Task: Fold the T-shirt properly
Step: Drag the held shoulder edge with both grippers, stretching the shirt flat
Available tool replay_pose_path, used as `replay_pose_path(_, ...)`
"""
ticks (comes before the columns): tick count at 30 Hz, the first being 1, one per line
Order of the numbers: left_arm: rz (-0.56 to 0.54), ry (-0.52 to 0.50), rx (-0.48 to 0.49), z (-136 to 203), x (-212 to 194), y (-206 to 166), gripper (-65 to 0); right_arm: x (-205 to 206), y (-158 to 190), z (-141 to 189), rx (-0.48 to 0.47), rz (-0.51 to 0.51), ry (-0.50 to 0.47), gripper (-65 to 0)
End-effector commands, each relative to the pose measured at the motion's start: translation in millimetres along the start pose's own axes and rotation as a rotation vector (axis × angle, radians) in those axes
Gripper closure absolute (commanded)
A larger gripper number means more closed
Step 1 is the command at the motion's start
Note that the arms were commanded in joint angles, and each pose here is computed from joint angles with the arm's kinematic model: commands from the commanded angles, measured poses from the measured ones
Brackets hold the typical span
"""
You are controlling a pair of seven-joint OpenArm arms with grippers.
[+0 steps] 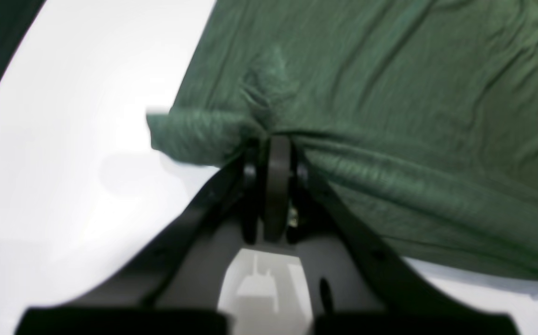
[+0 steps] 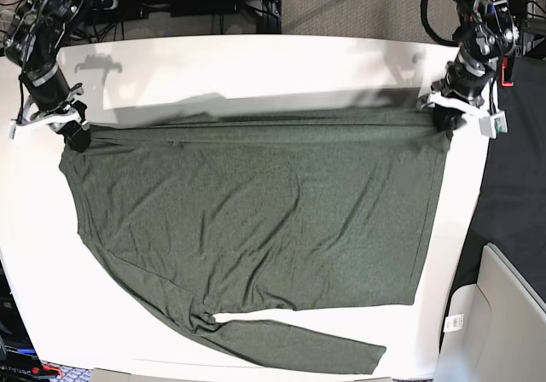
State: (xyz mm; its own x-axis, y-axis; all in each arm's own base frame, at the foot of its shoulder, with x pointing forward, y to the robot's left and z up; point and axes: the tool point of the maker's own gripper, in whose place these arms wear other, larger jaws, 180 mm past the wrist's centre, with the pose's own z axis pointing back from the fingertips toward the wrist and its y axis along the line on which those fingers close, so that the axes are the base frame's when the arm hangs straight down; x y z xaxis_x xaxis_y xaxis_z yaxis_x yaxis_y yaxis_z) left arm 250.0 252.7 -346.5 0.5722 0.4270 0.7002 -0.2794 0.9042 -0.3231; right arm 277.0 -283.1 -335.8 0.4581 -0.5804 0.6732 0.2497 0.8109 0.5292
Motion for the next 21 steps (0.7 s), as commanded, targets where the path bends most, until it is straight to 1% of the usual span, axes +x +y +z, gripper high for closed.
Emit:
replay_pose_path(1,-0.021,-0.068,0.001,1,23,-2,0.0,24,5,-2,0.014,0.028,-0.064,-0.2)
replay_pose_path(2,-0.02,-0.085,-0.018,-3,30,-10,0.0,26,8,-9,0.027,0.022,-0.062,-0.2)
replay_pose_path(4,-0.019,-0.074,-0.043,-12,35,-20,0.0,31,9,-18,0.037,0.0,-0.067,-0.2)
replay_pose_path(9,0.009,-0.07,-0.065,-31,47,-28,0.0,52,8,-36,0.049,-0.029,-0.089,-0.2)
replay_pose_path(16,0.075,-0.038,-0.055,-60,49,-20,0.0,71,14,-62,0.082,-0.104,-0.103,-0.2)
replay_pose_path(21,0.11,-0.016,-0.05,-73,48,-17,-0.1,67,22,-80,0.105,-0.143,-0.075,-0.4)
